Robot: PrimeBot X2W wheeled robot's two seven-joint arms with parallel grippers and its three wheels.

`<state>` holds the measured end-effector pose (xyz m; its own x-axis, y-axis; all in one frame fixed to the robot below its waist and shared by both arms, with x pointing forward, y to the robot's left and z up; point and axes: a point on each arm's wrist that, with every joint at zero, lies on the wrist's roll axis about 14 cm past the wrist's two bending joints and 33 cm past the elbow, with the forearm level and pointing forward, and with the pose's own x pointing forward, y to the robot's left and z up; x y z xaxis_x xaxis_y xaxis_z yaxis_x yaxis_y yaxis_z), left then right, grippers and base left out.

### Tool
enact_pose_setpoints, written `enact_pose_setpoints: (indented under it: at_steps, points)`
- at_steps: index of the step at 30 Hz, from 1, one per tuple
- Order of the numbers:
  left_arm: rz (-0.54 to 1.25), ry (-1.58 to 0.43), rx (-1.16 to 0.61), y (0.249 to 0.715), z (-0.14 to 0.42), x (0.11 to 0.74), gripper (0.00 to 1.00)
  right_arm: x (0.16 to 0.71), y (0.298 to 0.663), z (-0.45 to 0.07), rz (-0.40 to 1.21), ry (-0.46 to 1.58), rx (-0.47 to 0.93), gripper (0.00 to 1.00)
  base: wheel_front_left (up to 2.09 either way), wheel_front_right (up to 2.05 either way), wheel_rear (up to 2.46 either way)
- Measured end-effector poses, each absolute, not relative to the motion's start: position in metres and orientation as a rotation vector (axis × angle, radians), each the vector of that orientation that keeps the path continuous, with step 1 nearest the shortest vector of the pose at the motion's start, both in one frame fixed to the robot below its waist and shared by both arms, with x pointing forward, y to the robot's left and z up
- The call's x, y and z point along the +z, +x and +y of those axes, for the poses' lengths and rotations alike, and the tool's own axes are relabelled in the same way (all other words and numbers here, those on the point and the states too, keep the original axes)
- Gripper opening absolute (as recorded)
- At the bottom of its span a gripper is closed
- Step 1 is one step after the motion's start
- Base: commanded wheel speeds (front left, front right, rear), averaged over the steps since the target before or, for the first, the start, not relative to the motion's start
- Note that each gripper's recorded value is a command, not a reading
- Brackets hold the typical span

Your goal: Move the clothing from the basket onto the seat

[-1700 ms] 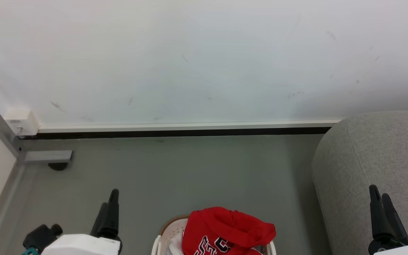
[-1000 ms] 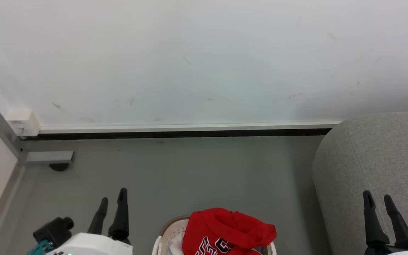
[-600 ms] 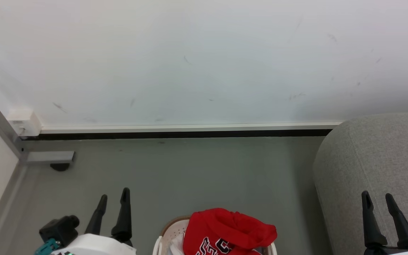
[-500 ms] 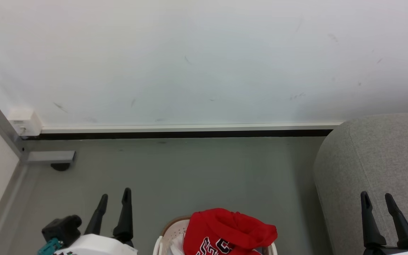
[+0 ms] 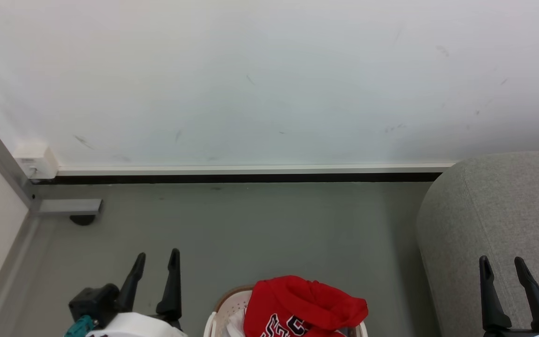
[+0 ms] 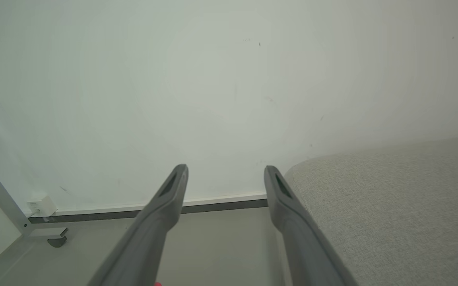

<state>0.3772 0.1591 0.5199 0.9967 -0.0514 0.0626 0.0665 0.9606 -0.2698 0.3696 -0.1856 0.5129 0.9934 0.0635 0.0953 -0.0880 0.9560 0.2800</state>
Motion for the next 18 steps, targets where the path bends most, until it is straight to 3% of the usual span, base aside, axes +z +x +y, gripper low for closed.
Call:
enact_pose_setpoints:
  at_steps: [18]
  points:
    - [-0.097, -0.134, -0.078, 0.3738, 0.1564, 0.5246, 1.0, 0.5067, 0.3667, -0.1911, -0.077, 0.18, 0.044, 1.0, 0.0, 0.0, 0.0]
